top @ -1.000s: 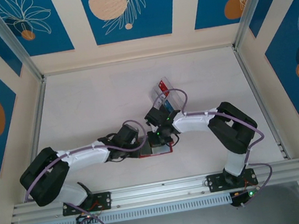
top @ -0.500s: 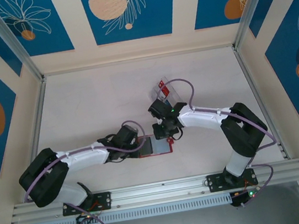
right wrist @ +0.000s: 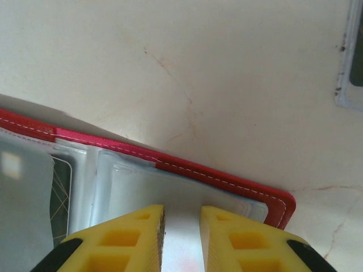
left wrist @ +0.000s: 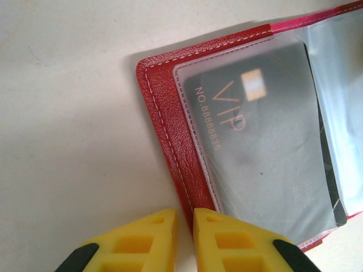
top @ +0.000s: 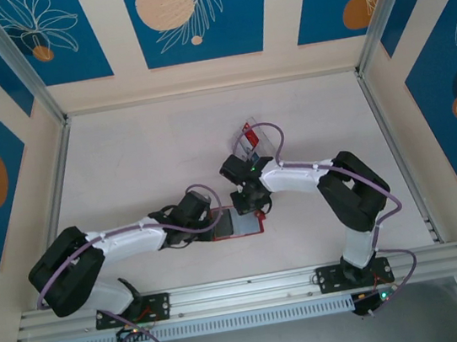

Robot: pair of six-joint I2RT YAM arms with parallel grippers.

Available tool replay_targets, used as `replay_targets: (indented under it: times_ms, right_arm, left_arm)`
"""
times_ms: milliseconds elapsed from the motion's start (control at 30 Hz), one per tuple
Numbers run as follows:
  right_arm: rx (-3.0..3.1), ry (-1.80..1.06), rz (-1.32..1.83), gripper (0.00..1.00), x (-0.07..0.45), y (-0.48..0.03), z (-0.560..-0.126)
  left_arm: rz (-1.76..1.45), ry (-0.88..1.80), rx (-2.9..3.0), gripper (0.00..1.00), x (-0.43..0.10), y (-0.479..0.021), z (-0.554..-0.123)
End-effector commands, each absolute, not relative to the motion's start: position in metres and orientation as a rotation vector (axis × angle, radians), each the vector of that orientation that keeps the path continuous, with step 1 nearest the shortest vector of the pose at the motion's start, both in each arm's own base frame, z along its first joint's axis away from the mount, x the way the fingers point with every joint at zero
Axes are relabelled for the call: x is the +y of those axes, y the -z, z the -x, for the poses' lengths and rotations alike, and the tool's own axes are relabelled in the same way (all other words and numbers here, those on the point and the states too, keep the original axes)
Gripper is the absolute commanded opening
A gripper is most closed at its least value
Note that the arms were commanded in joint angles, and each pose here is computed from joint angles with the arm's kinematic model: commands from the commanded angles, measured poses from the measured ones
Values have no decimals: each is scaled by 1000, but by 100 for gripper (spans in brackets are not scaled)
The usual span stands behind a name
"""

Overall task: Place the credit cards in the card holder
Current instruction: Flip over the card slot in the card holder.

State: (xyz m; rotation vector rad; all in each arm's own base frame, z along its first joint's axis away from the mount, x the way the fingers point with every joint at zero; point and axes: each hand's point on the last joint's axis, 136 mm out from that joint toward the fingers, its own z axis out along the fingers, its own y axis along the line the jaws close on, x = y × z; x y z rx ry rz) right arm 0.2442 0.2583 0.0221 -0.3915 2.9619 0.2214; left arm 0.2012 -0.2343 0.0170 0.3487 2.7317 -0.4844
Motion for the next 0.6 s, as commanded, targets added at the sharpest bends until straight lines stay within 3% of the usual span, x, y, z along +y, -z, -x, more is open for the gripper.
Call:
replay_targets:
  times_ms: [0, 567]
  right_arm:
    - [2998, -81, 370, 27, 239, -10, -238]
    - [2880, 17, 362, 30, 232, -33, -251]
  left_arm:
    - [-341, 417, 2803, 15, -218, 4, -190]
    - [-332, 428, 2805, 15, -219, 5, -189]
